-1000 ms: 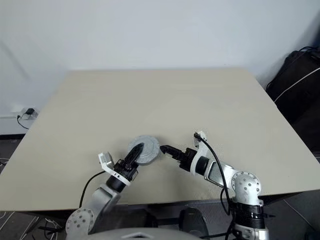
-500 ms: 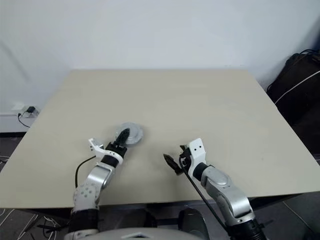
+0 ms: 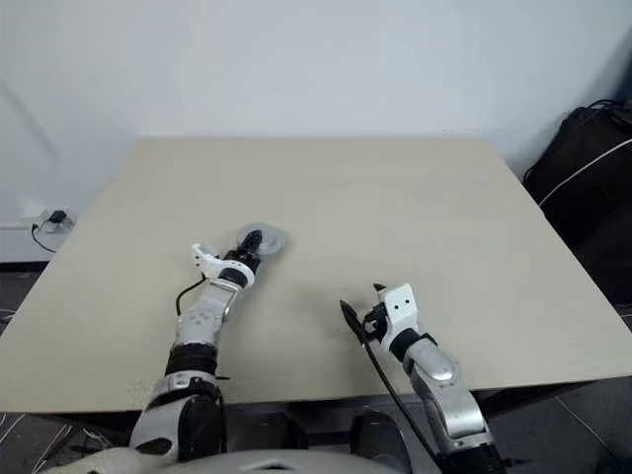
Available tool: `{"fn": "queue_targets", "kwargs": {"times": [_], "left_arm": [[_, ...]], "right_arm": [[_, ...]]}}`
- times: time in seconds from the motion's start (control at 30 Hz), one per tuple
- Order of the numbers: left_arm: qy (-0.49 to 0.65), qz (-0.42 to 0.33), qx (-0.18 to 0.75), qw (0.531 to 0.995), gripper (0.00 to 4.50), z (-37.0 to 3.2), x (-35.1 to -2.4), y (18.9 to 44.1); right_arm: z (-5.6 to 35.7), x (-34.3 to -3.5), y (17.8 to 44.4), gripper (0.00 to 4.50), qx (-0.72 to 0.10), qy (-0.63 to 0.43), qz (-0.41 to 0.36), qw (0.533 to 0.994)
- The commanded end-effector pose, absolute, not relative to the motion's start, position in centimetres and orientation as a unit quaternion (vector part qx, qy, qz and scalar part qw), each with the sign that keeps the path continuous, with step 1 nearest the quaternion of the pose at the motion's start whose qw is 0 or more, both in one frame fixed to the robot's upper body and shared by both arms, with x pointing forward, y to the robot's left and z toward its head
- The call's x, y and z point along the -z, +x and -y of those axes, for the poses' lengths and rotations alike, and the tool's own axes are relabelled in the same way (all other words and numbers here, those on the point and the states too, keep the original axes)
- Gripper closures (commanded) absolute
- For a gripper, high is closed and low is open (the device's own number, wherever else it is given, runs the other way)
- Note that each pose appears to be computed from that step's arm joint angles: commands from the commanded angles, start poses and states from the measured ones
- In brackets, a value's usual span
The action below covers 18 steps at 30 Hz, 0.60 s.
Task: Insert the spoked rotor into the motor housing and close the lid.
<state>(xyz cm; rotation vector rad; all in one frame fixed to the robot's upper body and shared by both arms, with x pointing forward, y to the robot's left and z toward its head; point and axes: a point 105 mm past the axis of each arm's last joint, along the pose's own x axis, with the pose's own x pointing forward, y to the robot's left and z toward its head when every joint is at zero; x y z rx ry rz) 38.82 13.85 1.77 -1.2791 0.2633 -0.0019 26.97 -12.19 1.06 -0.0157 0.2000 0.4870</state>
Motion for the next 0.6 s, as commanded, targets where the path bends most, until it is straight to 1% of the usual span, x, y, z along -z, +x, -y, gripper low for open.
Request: {"fn": "queue_targets", "kwargs": {"times": [0.03,0.2,0.3,0.37,0.43,0.47,0.6], "left_arm": [[-0.591,-0.095,0.006,0.801,2.38,-13.9,-3.8,40.5],[-0.594,-0.110,-0.028,0.797,2.38,-13.9,-2.9,41.1],[-0.589,-0.134,-0.061,0.794,2.38,-14.0,-1.7,41.0],[-0.585,-0.143,-0.062,0.796,2.38,-13.9,-1.4,41.0],[-0.578,-0.158,-0.064,0.798,1.64,-13.8,-0.9,40.7],[-0.575,-0.164,-0.066,0.799,1.40,-13.7,-0.7,40.6],[-0.527,-0.224,-0.075,0.816,0.07,-13.3,1.4,38.6]], "right_arm": [[13.1,-1.9,27.7,0.00,-0.210,-0.031,-0.060,0.975],[13.3,-1.4,27.8,0.00,-0.195,-0.043,-0.051,0.979],[13.4,-1.2,27.9,0.00,-0.191,-0.046,-0.048,0.979],[13.5,-1.1,27.9,0.00,-0.191,-0.047,-0.048,0.979],[13.5,-1.0,27.9,0.00,-0.191,-0.048,-0.050,0.979],[13.5,-0.9,27.9,0.00,-0.192,-0.049,-0.050,0.979],[13.2,-0.8,27.9,0.00,-0.192,-0.047,-0.054,0.979]]}}
